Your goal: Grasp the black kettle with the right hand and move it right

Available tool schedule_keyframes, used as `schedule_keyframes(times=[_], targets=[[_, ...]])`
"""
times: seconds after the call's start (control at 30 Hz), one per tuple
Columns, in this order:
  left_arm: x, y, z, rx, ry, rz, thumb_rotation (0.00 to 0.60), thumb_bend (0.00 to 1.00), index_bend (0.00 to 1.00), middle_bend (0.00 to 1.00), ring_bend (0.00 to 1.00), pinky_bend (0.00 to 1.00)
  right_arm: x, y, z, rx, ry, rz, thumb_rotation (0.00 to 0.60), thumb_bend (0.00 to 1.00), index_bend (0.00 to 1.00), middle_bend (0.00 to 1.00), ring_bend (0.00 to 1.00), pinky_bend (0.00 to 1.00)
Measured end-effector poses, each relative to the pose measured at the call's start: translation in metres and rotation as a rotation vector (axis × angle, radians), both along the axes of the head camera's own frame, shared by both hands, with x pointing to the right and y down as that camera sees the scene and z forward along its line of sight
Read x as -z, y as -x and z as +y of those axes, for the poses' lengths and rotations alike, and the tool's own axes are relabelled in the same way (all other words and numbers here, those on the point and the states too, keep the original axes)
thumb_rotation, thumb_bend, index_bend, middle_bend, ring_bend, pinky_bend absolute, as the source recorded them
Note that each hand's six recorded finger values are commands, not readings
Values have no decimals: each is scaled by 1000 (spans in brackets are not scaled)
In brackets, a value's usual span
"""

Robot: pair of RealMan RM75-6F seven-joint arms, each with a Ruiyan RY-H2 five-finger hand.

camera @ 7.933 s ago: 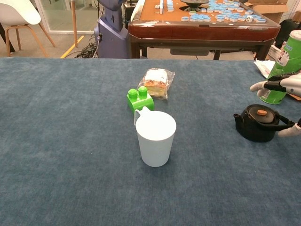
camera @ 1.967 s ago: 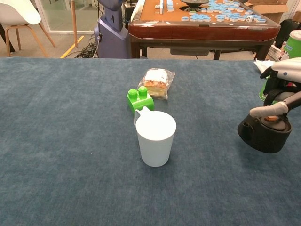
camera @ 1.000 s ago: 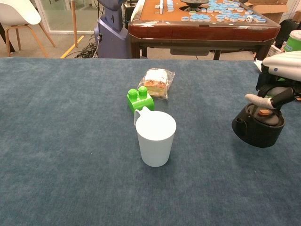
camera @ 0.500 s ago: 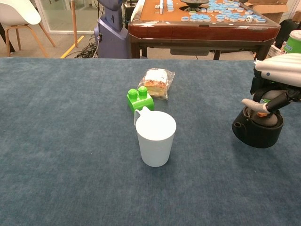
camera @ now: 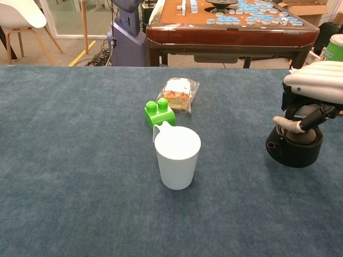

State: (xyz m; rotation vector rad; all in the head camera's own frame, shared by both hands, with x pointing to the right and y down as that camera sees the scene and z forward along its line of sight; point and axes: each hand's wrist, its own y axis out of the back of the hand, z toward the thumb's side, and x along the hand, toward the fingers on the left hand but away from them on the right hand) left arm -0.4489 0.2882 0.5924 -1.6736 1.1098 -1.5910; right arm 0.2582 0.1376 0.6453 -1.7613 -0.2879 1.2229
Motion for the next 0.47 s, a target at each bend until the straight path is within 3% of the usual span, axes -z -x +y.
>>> schedule_keyframes(times=[0.47], targets=[[0,1,1,2,2,0,600,247,51,86,113,6,1,3,0,5,-2,9,470,510,1000,981,857,473]])
